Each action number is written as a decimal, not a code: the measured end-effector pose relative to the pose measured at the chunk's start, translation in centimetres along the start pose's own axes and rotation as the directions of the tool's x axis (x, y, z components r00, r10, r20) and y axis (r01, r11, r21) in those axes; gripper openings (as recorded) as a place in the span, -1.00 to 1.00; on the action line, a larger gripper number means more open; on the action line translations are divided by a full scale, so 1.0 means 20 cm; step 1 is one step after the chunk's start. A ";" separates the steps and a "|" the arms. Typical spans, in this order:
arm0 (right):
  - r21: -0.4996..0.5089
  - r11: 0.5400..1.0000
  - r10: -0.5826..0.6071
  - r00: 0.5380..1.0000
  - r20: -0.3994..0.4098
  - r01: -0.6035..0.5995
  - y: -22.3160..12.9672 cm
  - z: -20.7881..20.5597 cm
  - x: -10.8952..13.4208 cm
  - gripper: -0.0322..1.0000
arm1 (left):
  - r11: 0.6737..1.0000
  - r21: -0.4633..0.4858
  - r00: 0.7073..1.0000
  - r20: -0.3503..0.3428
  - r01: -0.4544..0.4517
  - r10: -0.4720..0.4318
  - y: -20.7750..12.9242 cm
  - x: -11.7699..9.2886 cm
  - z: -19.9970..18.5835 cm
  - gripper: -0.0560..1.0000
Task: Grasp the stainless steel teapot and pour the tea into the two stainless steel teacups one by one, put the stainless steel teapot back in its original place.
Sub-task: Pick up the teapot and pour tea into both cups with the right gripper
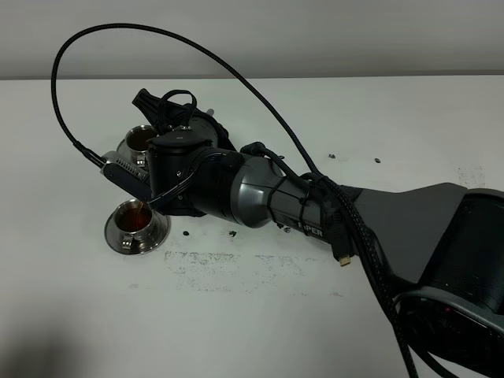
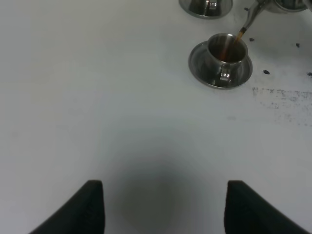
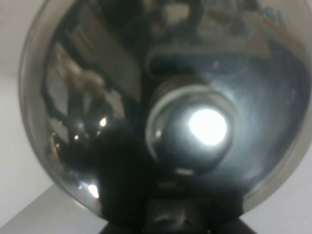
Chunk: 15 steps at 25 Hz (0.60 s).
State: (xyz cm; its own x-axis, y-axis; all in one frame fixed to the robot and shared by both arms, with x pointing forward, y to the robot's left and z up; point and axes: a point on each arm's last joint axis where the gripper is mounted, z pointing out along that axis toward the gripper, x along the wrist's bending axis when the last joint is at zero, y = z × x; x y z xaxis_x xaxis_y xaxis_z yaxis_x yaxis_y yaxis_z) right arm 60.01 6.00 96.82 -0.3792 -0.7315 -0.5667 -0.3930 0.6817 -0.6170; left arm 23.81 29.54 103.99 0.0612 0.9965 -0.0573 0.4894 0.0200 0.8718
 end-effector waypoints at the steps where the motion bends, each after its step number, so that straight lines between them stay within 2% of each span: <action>1: 0.001 1.000 -0.001 1.000 0.001 0.001 0.00 0.00 0.00 -0.60 | 1.000 0.000 1.000 0.000 0.000 0.000 0.00 0.00 0.00 0.09; 15: 0.013 1.000 -0.015 1.000 0.011 0.015 -0.01 0.00 0.00 -0.60 | 1.000 0.000 1.000 0.000 0.000 0.000 0.00 0.00 0.00 0.09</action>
State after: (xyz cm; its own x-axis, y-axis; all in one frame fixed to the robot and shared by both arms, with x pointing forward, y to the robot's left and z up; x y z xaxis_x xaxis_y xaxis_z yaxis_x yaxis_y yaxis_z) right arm 60.10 6.00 96.95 -0.3644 -0.7416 -0.5632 -0.3878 0.6707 -0.6323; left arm 23.81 29.54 103.99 0.0612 0.9965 -0.0573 0.4894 0.0200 0.8718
